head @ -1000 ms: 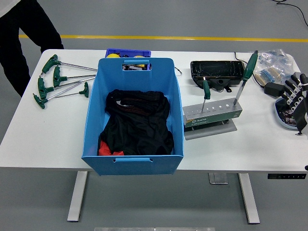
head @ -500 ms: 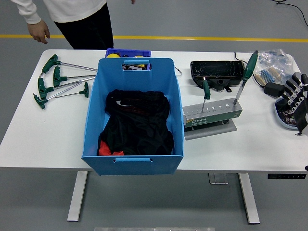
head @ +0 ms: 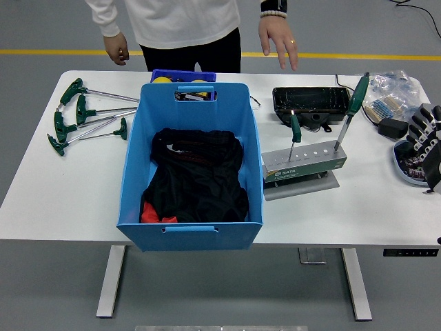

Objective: Lift tool from toolbox,place it in box,lift tool from toolbox,place it in box

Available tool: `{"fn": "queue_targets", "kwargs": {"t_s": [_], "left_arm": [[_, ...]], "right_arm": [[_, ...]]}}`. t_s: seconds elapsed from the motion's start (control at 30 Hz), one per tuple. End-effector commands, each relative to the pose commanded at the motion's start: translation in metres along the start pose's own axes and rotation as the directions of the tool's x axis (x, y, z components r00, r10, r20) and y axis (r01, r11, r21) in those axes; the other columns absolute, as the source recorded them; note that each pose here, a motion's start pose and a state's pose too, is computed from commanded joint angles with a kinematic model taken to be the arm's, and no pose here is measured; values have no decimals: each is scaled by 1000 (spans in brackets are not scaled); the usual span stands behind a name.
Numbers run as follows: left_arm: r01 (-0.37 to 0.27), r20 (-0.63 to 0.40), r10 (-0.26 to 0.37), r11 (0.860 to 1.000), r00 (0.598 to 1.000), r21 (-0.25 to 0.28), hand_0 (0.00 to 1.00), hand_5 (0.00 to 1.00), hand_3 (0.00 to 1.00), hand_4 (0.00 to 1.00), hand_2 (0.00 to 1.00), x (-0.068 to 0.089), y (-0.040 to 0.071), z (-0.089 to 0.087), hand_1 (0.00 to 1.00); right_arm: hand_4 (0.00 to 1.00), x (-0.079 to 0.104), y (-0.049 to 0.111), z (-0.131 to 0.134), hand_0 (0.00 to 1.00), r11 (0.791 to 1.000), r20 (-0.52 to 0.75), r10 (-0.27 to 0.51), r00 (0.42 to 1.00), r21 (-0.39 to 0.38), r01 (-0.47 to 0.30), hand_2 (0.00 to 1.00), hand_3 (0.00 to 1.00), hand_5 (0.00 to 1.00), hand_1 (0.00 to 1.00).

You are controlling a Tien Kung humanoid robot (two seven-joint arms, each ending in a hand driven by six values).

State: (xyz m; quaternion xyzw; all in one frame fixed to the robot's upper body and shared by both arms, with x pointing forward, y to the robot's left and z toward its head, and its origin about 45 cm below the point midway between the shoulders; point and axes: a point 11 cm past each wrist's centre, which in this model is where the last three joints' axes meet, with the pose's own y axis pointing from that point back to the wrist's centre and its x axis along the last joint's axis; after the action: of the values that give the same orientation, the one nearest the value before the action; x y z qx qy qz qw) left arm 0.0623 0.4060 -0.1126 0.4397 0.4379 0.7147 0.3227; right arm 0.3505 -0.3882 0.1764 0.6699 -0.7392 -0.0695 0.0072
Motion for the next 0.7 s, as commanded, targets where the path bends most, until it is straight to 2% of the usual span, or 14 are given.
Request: {"fn": "queue_targets", "kwargs": {"t_s": [0.43, 0.57, 0.7], "left_arm": [[4, 1, -4, 1000, 1000, -3, 743, 625, 773, 724, 798, -1, 0, 1, 727], [5, 0, -5, 1000, 1000, -4, 743, 625, 773, 724, 798, -1, 0, 2, 727], [5, 1, -5, 1000, 1000, -3, 743, 626, 773, 725, 798, -2, 0, 2, 727]], "right_arm": [[998, 8, -1, -10, 998, 999, -2, 39, 999, 33, -39, 970, 998, 998, 981], [998, 10, -1, -20, 998, 997, -63, 53, 997, 64, -49, 970, 998, 998, 981], [998, 10, -4, -41, 998, 992, -199, 63, 978, 121, -39, 971, 998, 998, 985]]}}
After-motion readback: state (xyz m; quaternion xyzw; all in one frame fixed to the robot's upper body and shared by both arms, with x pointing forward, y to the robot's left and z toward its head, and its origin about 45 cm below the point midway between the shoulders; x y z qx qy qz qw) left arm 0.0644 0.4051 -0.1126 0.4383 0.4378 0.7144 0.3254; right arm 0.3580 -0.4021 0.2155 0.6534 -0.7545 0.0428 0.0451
